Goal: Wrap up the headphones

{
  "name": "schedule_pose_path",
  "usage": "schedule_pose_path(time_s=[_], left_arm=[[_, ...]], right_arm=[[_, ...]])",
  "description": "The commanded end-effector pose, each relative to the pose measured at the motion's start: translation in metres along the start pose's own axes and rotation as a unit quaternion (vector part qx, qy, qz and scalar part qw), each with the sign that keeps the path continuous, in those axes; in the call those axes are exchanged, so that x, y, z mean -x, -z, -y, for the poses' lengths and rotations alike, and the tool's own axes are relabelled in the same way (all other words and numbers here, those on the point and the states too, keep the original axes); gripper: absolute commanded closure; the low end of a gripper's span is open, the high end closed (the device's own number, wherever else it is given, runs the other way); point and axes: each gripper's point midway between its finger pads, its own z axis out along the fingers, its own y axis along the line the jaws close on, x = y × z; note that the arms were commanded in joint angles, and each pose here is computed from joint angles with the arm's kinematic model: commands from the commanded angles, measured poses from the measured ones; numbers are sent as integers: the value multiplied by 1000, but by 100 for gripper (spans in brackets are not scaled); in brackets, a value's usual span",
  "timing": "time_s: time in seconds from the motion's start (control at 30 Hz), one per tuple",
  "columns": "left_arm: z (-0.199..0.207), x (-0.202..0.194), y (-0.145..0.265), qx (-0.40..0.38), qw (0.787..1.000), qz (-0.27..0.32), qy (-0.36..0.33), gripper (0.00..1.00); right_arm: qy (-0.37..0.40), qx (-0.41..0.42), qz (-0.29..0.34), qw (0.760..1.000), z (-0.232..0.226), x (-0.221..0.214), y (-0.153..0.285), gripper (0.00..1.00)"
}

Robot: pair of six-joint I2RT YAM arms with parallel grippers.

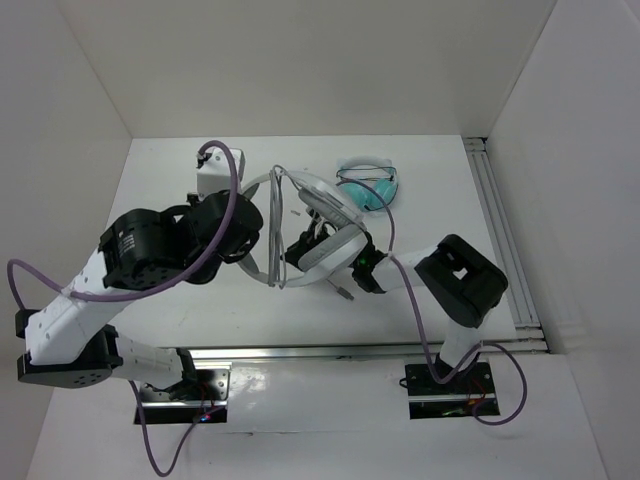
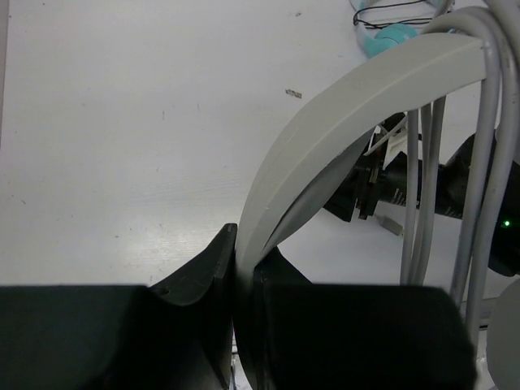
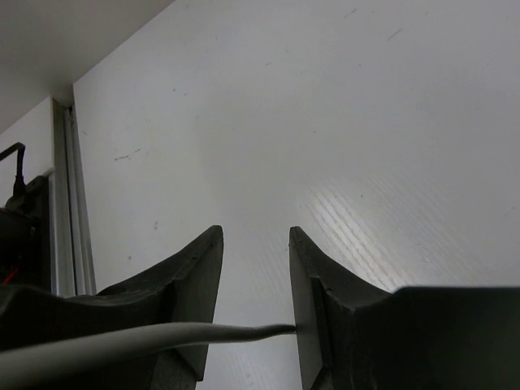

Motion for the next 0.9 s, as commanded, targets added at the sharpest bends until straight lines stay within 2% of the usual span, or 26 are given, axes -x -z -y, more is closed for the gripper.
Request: schedule_pose_path(time_s=[0.0, 0.23, 0.83, 0.87], left_arm=[[-5, 25, -2, 13, 996, 34, 77, 100], [-17, 26, -7, 34, 995, 33, 93, 100], [-38, 35, -3, 34, 990, 45, 127, 100], [-40, 35, -4, 39, 990, 45, 129, 100]], right_arm=[[19, 11, 50, 999, -5, 25, -18, 55], [11, -39, 5, 999, 26, -8, -21, 55], [-22, -83, -73, 994, 64, -74, 2, 55], [-24, -85, -78, 993, 66, -76, 1, 57]])
